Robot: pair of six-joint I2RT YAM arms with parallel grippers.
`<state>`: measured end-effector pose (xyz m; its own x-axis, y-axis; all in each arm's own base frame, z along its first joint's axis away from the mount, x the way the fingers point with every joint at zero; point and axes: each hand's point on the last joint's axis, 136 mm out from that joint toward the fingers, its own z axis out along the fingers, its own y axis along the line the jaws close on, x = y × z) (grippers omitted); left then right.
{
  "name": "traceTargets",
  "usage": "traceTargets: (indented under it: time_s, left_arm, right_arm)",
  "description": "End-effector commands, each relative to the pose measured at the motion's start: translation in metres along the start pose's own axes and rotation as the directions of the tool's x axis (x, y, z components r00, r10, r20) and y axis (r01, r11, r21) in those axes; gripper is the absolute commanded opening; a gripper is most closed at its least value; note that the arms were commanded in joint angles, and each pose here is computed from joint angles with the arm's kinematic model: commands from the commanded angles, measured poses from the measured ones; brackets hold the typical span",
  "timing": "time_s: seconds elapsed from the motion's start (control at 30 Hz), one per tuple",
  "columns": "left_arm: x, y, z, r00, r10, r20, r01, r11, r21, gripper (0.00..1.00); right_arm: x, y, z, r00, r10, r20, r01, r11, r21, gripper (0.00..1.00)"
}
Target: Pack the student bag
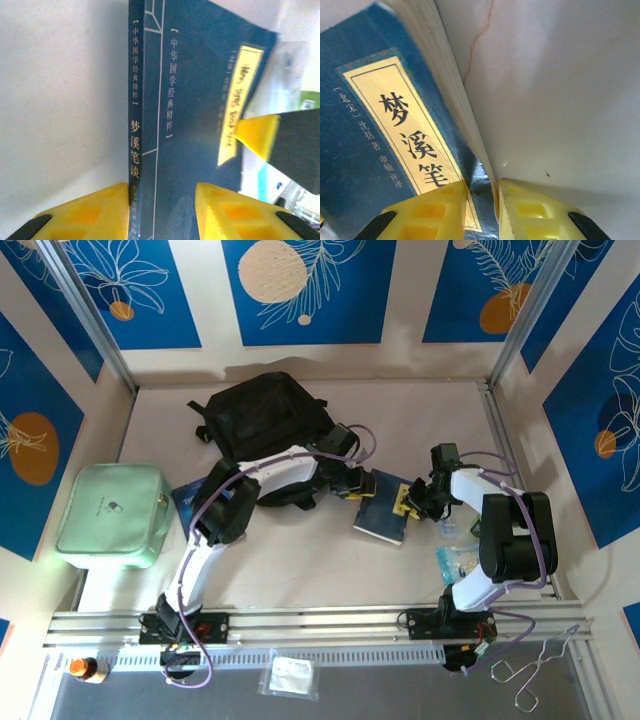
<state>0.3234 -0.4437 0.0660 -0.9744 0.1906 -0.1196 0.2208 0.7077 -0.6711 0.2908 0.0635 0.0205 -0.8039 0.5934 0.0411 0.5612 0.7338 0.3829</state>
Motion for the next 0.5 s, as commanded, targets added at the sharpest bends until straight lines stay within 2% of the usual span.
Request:
traceTargets:
  time_s: [0.0,0.47]
  left_arm:
    - [0.003,-0.063,-0.034,0.992,0.128,0.016,-0.129,0.977,0.167,0.34]
    - [0.000,-0.039,-0.025,0.996,0.083,0.012,-0.084,0.994,0.063,0.31]
  right_arm:
    - [0.006,0.010,0.006,1.000,-0.009,-0.028,0.007,0.998,-0.063,0.21]
    - [0.003,0.021,0.005,0.999,-0.015,-0.028,0.012,0.994,-0.109,0.18]
